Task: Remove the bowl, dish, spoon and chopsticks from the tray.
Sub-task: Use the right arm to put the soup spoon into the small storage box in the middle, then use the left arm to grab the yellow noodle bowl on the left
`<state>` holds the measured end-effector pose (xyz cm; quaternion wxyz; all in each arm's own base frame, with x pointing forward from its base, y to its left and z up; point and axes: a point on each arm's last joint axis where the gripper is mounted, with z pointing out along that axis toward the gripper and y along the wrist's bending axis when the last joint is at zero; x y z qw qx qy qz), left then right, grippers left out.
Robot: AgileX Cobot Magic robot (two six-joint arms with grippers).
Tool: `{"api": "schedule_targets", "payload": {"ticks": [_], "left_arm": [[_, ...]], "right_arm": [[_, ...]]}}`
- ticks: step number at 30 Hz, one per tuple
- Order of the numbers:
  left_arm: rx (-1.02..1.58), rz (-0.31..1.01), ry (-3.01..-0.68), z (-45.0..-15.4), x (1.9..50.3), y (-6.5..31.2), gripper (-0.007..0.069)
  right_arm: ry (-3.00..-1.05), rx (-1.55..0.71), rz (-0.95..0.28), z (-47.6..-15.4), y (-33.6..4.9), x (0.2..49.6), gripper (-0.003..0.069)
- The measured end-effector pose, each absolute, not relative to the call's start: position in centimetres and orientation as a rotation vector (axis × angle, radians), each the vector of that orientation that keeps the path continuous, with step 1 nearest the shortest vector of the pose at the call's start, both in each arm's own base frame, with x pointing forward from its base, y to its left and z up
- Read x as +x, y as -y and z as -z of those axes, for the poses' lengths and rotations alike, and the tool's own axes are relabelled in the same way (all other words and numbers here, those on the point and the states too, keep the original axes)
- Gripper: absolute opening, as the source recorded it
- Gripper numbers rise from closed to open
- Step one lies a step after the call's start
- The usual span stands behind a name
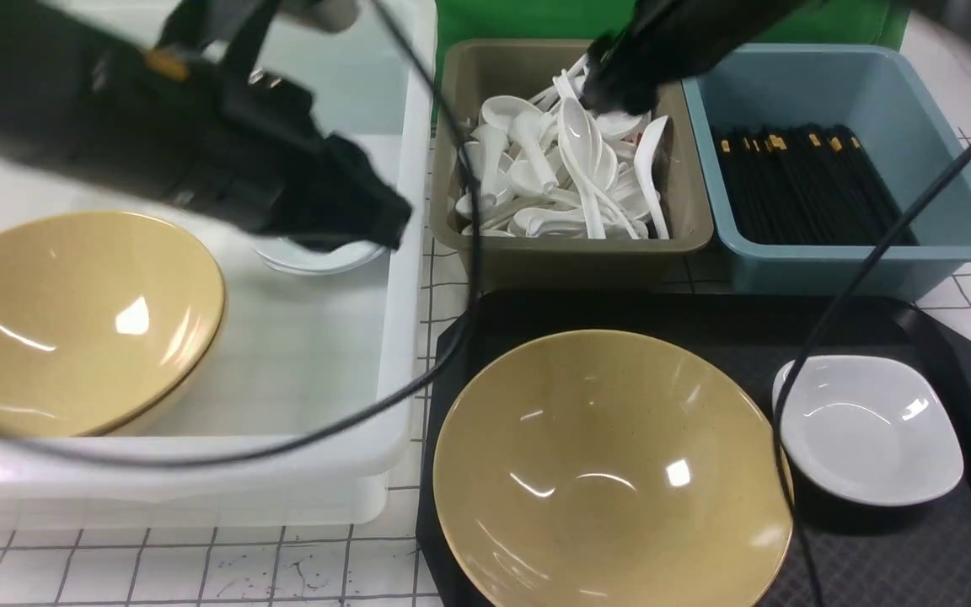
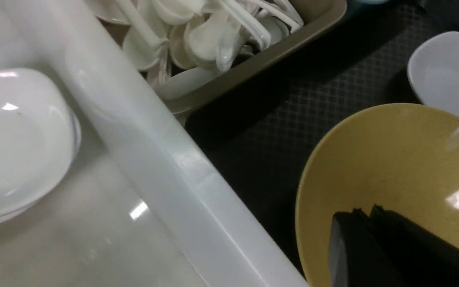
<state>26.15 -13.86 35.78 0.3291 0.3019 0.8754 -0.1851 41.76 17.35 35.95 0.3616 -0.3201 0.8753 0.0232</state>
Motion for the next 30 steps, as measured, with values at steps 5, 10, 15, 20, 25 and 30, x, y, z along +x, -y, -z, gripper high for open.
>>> {"api": "schedule_targets", "payload": {"ticks": [5,10,15,20,25,30], "left_arm": [[1.002,0.452,-2.378,-35.0,29.4,17.7,0.0174],[1.221,0.340,-2.471,-31.1,31.4,22.0,0.0367],[1.342,0.211,-2.492,-27.7,32.7,25.1,0.0463],[1.402,0.161,-2.512,-24.8,33.7,27.2,0.0482],[1.409,0.154,-2.558,-22.3,34.1,27.9,0.0471],[1.316,0.158,-2.642,-21.0,34.4,28.2,0.0296]], "right_arm": [[-2.334,-0.856,-0.044,-40.5,-15.7,38.0,0.0308],[-2.348,-0.853,-0.049,-42.0,-14.5,35.0,0.0080],[-2.382,-0.858,-0.050,-42.2,-12.9,31.1,0.0036],[-2.438,-0.880,-0.047,-41.0,-11.3,27.1,0.0037],[-2.459,-0.887,-0.047,-40.4,-10.2,24.4,0.0037],[-2.474,-0.892,-0.065,-39.8,-9.6,22.9,0.0037]]}}
